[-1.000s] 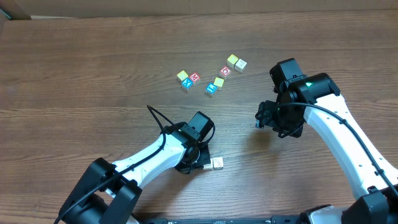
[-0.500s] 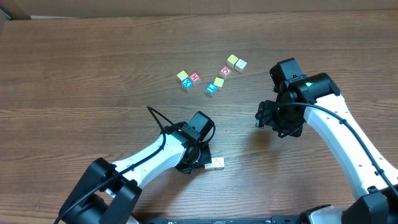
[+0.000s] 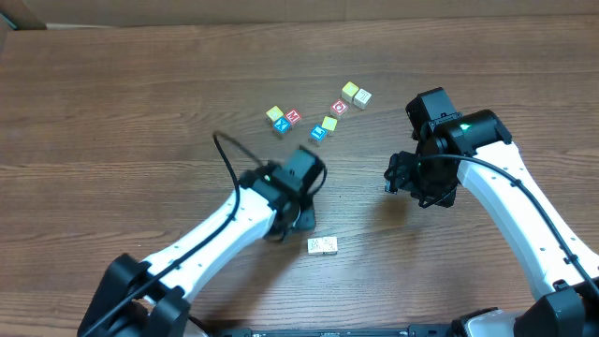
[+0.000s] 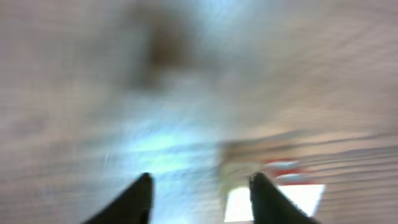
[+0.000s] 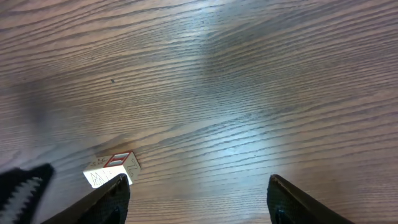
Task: Flip 5 blocks
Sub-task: 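Move the left gripper to the cluster and grasp the blue-printed block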
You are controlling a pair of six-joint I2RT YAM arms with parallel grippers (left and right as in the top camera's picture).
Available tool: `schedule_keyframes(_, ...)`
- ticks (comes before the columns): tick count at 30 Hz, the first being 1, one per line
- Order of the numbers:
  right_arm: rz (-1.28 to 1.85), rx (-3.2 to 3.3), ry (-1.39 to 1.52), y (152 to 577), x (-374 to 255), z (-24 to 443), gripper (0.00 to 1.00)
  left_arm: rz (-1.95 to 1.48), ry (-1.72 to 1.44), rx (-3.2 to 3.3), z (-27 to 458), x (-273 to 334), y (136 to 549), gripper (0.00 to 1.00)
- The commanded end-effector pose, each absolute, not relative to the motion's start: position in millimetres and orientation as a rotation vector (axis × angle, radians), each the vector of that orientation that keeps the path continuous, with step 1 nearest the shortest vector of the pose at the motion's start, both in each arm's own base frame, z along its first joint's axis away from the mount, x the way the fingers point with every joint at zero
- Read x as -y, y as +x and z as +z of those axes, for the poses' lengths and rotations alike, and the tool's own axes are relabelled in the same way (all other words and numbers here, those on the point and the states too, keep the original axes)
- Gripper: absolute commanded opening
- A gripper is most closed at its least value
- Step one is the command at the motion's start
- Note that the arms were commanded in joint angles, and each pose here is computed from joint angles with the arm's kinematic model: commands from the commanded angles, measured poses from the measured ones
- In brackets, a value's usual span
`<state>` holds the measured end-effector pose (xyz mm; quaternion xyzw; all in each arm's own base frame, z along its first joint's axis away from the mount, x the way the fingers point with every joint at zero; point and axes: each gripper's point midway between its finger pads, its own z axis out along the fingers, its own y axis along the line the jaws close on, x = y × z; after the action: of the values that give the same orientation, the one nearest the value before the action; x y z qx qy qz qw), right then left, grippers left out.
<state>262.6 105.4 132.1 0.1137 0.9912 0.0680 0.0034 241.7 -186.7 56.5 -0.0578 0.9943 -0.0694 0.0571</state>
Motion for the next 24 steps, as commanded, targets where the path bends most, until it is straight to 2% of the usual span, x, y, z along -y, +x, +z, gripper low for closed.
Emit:
schedule_keyframes(1, 0.245, -3.07, 0.336, 267.2, -107.6, 142.9, 0.72, -0.222, -0.042, -2.896, 85.9, 185.0, 276.6, 0.52)
schedule_keyframes(4, 0.242, -3.075, 0.337, 266.1, -107.2, 142.7, 0.72, -0.252, -0.047, -2.862, 92.9, 179.6, 297.6, 0.63)
schedule_keyframes(7, 0.238, -3.081, 0.339, 264.5, -106.7, 142.6, 0.72, -0.327, 0.014, -2.831, 97.1, 179.7, 317.5, 0.64)
schedule_keyframes(13, 0.233, -3.09, 0.341, 262.2, -106.0, 142.4, 0.72, -0.359, 0.175, -2.818, 97.2, 178.2, 352.2, 0.77)
schedule_keyframes(19, 0.233, -3.091, 0.341, 262.1, -106.0, 142.4, 0.72, -0.358, 0.382, -2.856, 86.3, 195.1, 371.2, 0.79)
schedule_keyframes(24, 0.233, -3.091, 0.341, 262.0, -106.0, 142.4, 0.72, -0.402, 0.414, -2.907, 73.9, 211.4, 386.4, 0.79)
